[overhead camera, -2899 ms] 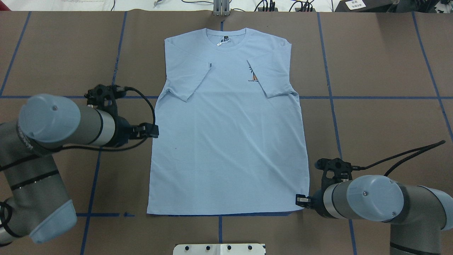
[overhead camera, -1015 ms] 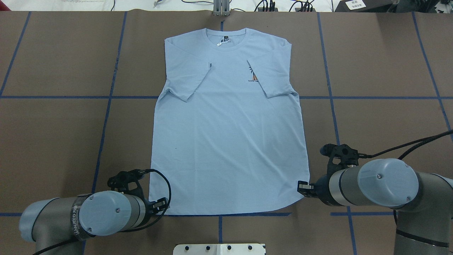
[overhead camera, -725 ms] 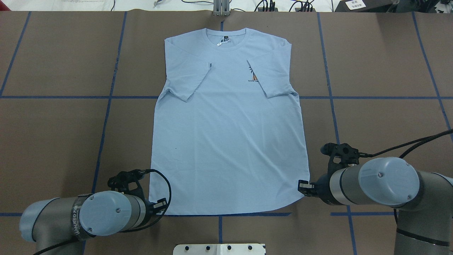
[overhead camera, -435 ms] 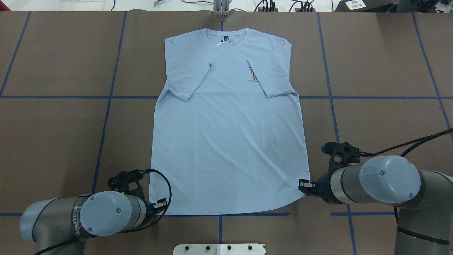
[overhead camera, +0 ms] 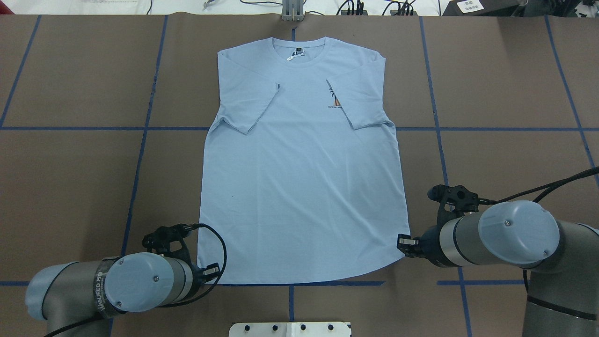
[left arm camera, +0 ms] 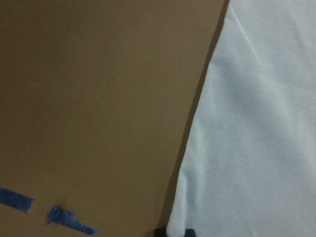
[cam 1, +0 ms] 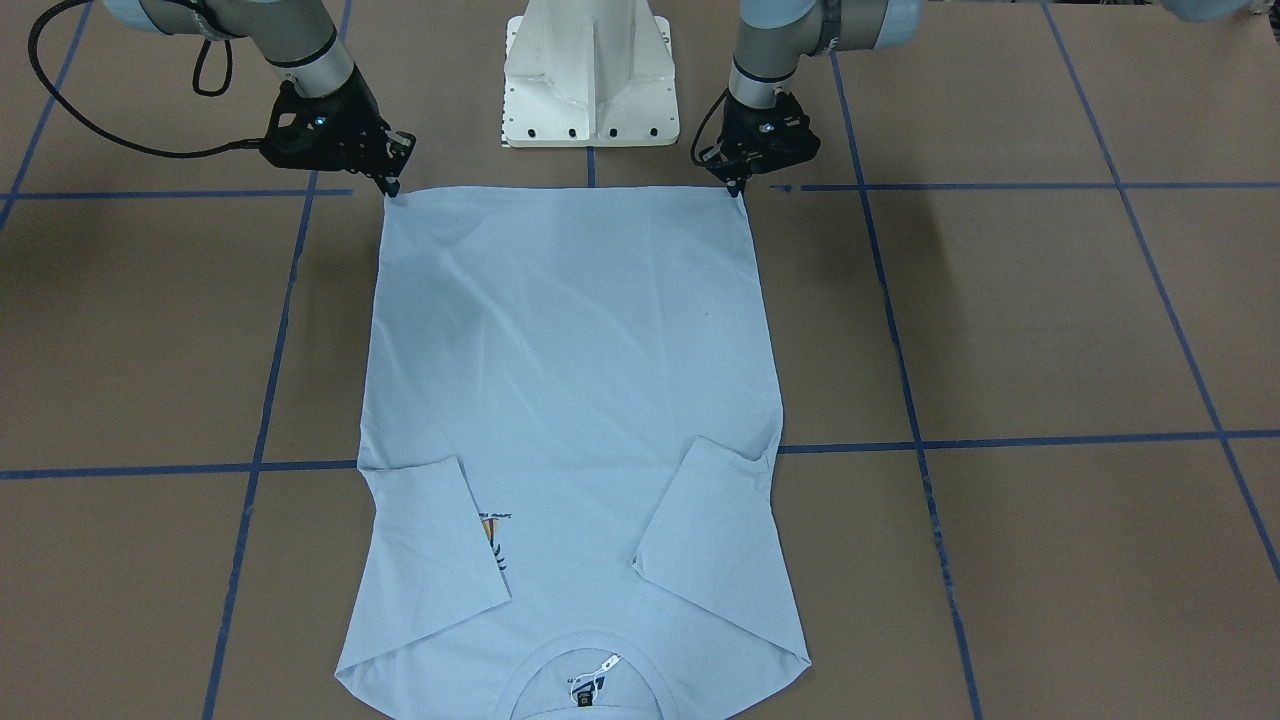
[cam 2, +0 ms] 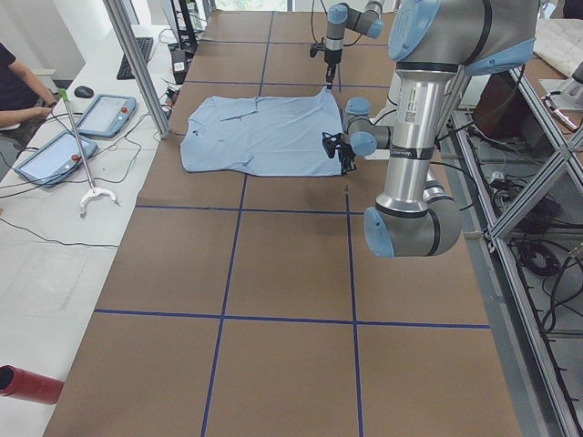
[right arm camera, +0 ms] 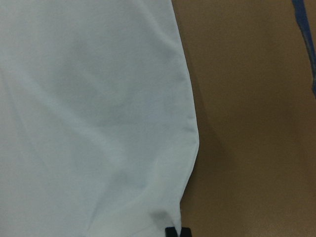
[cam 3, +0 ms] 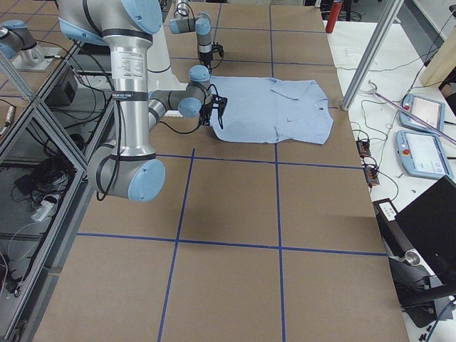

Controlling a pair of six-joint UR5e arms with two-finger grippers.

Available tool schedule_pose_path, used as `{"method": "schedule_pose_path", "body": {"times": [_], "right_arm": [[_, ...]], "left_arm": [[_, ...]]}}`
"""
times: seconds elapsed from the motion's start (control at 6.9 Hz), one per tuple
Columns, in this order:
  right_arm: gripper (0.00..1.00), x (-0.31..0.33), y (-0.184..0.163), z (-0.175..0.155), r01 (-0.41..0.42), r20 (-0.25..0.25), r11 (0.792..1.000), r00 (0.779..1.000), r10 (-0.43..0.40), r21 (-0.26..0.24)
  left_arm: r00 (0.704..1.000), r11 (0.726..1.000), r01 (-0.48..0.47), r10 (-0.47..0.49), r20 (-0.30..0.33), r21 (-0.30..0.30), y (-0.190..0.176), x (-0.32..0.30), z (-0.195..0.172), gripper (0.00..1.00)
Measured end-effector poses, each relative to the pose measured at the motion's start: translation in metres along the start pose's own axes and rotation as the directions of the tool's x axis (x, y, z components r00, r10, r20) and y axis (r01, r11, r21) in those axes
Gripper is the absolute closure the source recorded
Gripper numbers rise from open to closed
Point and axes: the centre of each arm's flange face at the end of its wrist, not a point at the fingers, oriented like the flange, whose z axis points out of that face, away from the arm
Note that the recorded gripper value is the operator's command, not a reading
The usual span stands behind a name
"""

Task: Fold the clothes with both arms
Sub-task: 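Grasp the hem corners with both grippers, then lift the hem and fold it toward the collar with both grippers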

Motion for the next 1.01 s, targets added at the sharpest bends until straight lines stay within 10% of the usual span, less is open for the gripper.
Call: {"method": "schedule_pose_path", "body": {"times": [0.43,1.01], "right_arm": [[1.00,0.005,-0.001,-0.012,-0.009,0.007,1.000,1.000,0.010,-0.027],[1.00,0.041,0.028,-0.037,-0.028,-0.033,0.967,0.999,0.020,-0.251]], "left_arm": [[1.000,1.000,-0.007,0.007,0.014,-0.001,0.006,0.002,-0.027,1.00],[0.987,0.991,-0.107,0.115,0.109,-0.075,0.070,-0.014,-0.074,1.00]]}}
